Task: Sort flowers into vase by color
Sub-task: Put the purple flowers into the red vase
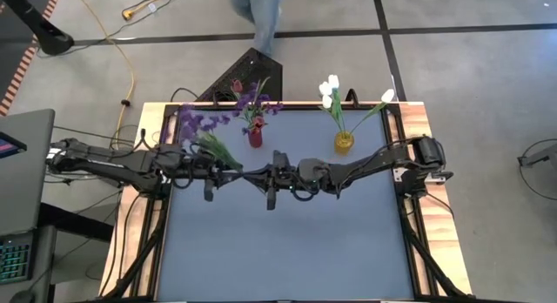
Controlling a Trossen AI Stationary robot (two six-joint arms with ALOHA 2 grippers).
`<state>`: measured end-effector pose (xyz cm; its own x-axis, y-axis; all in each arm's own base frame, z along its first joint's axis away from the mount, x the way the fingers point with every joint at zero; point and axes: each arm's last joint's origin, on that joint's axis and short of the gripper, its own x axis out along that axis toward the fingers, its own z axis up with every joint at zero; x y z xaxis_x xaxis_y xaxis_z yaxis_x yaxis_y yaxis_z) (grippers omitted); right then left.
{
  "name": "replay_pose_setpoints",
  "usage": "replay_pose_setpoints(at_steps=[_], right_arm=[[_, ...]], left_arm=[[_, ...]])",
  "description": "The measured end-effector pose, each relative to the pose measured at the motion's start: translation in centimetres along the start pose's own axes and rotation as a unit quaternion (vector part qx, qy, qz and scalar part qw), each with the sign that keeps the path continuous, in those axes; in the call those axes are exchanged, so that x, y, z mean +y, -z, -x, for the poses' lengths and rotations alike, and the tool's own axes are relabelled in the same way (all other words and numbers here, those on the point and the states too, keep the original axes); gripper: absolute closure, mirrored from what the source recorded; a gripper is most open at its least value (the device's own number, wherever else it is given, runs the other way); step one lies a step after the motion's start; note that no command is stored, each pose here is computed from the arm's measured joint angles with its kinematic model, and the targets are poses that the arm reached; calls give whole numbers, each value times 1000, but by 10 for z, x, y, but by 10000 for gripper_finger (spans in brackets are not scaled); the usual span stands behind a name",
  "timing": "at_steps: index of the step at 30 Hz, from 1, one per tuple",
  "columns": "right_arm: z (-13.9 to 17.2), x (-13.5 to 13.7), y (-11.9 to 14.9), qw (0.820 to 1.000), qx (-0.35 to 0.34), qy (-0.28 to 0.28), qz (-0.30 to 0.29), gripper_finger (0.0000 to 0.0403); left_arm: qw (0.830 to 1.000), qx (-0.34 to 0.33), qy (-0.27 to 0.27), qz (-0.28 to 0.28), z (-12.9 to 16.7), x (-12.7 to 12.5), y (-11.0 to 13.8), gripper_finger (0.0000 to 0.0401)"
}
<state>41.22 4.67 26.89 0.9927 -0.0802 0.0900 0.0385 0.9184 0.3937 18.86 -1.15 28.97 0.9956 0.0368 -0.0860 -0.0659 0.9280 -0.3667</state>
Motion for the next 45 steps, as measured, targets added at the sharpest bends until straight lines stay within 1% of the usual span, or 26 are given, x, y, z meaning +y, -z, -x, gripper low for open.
replay_pose_setpoints(at_steps=[2, 5, 8, 13, 17, 20, 25, 31, 33, 41, 45], right_arm=[[-2, 1, -1, 1000, -2, -1, 0, 371], [-4, 0, -5, 1000, -10, 0, -1, 371], [-5, -4, -5, 1000, -11, 3, 0, 371], [-5, -5, -6, 1000, -9, 5, 1, 371], [-5, -5, -6, 1000, -12, 4, 0, 371], [-5, -7, -7, 1000, -14, 7, 1, 371], [-5, -7, -7, 1000, -14, 6, 0, 371], [-5, -7, -7, 1000, -15, 5, 0, 367], [-5, -7, -7, 1000, -14, 5, 0, 350], [-5, -7, -8, 1000, -15, 5, 0, 269], [-4, -7, -8, 1000, -8, 7, -1, 220]], left_arm=[[1000, -1, 13, -1, -2, -1, 0, 260], [999, -14, 45, -11, -2, -4, -4, 260], [999, -9, 41, -15, 0, -3, -3, 260], [999, -36, 34, -13, 5, -4, -9, 260], [997, -71, 24, -17, 12, -5, -16, 260], [997, -76, 11, -16, 14, -4, -18, 265], [997, -73, 6, -17, 15, -4, -17, 305], [997, -77, -1, -16, 15, -3, -17, 374], [997, -78, -1, -15, 15, -3, -17, 392], [997, -75, -2, -15, 15, -3, -17, 398], [998, -68, -6, -19, 15, -3, -16, 398]])
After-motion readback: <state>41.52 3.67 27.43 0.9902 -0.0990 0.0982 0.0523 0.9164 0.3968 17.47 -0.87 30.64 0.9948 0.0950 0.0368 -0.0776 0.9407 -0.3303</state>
